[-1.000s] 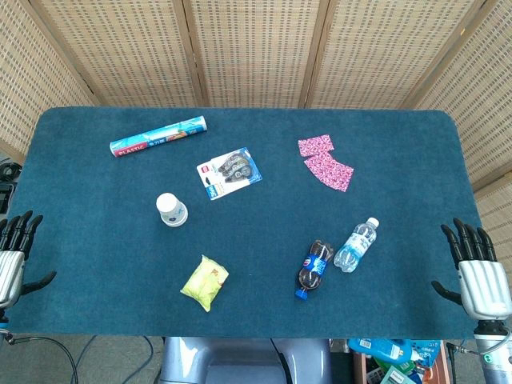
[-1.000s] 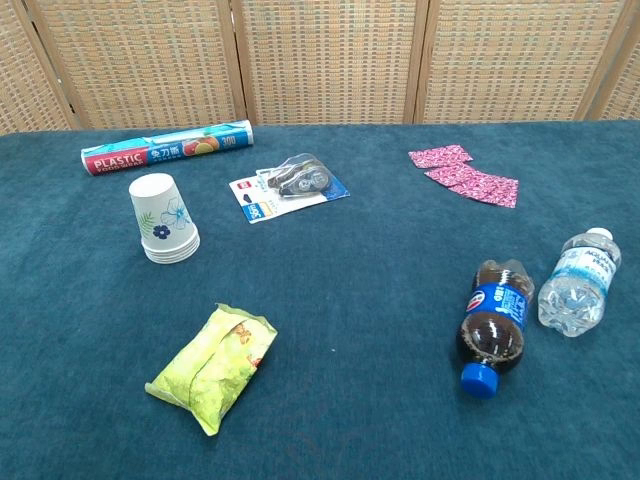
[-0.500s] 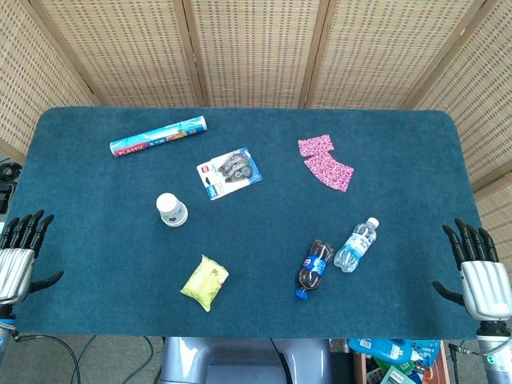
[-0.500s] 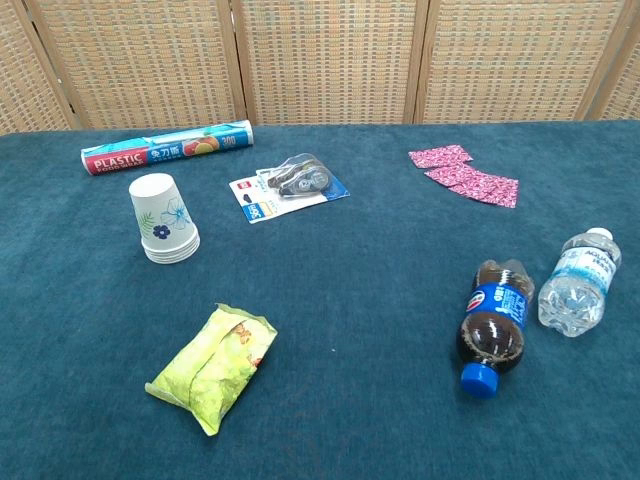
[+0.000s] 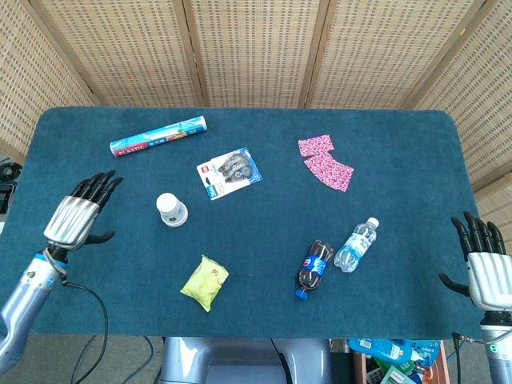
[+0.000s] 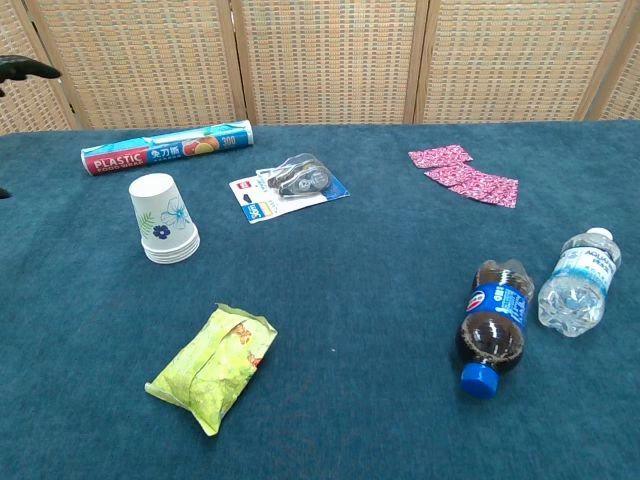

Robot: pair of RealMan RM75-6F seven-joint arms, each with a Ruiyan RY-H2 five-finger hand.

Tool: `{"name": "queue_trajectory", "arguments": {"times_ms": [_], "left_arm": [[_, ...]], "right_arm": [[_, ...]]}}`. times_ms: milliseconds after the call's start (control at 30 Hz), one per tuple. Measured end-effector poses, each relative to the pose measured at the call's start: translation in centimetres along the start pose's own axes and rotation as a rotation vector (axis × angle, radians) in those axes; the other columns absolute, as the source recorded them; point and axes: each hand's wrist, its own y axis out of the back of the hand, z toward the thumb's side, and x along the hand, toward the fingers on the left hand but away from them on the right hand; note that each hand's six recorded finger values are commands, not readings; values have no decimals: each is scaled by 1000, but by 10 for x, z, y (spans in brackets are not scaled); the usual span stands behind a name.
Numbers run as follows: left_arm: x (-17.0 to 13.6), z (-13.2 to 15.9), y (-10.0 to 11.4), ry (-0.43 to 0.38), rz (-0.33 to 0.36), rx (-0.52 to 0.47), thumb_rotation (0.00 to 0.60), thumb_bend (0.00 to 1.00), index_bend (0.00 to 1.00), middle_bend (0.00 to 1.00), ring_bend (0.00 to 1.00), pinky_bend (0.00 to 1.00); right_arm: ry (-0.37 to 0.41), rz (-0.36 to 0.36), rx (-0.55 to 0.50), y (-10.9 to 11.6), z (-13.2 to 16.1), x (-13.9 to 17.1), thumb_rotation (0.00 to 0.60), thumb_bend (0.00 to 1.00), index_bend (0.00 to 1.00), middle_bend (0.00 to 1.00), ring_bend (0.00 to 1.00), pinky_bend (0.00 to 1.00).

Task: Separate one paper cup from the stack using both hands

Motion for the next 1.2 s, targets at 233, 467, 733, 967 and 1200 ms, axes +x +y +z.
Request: {"name": "queue_trajectory", "arguments": {"times_ms": [233,467,733,967,1200], "left_arm": [[55,26,-15,-46,-97,29,600,178,125,150,154,249],[82,34,-30,-36,-127,32,600,178,189,185,185,272],[92,45,-43,-58,-155,25,600,178,233,223,227,296],[96,56,-48,-79,-159,24,600,178,365,333,313,360],[104,64,-52,-77,-151,49,600,178,460,418,389,435]], "right_arm": [[-41,11,15,-5,-11,-4,600,0,0,0,0,0],[-69,24,15,-8,-17,-6,600,0,0,0,0,0],[-78,32,15,-11,-19,-7,600,0,0,0,0,0],[-85,32,10,-10,-21,-8,600,0,0,0,0,0],[-90,29,7,-9,-23,-9,600,0,0,0,0,0]]}}
